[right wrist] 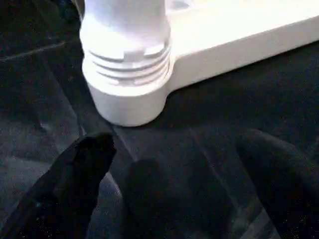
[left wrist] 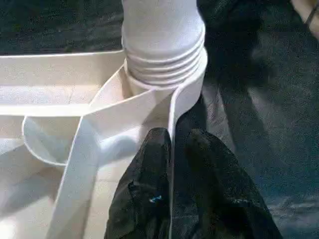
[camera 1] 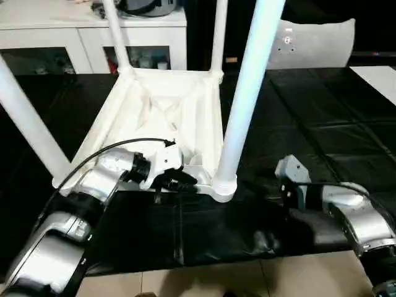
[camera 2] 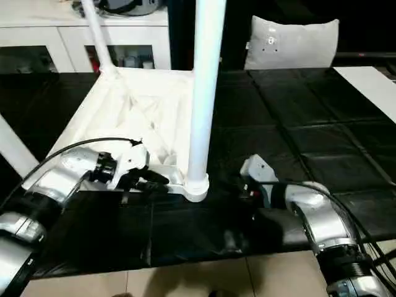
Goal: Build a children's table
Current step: Rotate table base, then rotate leg to tighten
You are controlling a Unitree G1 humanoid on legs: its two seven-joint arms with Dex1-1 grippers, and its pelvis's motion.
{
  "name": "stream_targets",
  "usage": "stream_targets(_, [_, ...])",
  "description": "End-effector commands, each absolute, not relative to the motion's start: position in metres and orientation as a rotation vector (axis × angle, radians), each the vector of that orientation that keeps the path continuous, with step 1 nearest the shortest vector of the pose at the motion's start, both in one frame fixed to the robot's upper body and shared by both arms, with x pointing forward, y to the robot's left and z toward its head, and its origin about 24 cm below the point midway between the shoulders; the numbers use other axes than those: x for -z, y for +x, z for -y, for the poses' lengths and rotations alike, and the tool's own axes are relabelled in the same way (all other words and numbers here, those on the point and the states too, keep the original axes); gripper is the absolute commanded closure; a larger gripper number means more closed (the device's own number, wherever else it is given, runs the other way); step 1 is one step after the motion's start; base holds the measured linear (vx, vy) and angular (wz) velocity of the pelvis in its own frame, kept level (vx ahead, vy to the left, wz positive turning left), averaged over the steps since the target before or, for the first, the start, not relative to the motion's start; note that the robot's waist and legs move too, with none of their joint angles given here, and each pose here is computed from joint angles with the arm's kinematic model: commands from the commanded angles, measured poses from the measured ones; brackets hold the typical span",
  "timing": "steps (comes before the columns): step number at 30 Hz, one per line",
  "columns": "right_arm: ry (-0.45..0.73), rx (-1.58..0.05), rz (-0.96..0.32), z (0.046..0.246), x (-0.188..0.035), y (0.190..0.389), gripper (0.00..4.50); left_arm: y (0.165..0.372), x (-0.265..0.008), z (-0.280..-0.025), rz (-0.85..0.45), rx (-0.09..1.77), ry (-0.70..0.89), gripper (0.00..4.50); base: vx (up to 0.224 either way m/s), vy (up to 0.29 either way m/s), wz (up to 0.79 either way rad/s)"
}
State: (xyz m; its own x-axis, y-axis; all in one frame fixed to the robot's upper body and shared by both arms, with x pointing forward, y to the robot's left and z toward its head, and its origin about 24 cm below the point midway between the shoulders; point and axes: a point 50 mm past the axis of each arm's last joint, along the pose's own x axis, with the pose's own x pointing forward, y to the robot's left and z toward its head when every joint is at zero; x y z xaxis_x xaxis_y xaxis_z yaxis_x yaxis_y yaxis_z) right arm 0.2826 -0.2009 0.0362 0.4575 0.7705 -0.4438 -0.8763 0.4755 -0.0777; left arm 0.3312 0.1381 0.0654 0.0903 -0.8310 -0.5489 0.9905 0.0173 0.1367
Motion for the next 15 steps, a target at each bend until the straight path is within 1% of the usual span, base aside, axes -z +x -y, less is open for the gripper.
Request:
stream_targets(1, [-0.329, -1.038, -0.362, 0.202, -0.038, 0.287, 0.00, 0.334, -0.064, -0.138, -0.367, 1.453, 0.596, 4.00, 0.000, 0.000, 0.00])
stream_targets(3, [-0.327, -1.039, -0.374, 0.201, -0.031, 0.291, 0.00, 0.336, -0.063, -0.138, -0.381, 1.452, 0.620, 4.08, 0.000, 0.000, 0.00])
stream_targets(5, [-0.327, -1.041, -0.377, 0.201, -0.029, 0.293, 0.00, 0.336, -0.062, -0.139, -0.395, 1.456, 0.631, 4.40, 0.000, 0.000, 0.00])
stream_targets(9, [-0.330, -1.046, -0.371, 0.201, -0.028, 0.294, 0.00, 0.339, -0.060, -0.141, -0.410, 1.453, 0.683, 4.48, 0.000, 0.000, 0.00])
stream_targets(11, [-0.327, -1.052, -0.358, 0.201, -0.029, 0.294, 0.00, 0.340, -0.062, -0.140, -0.405, 1.455, 0.661, 4.48, 0.000, 0.000, 0.00])
stream_targets(15, [-0.256, -1.076, -0.291, 0.198, -0.035, 0.296, 0.00, 0.338, -0.065, -0.139, -0.415, 1.505, 0.586, 4.48, 0.000, 0.000, 0.00])
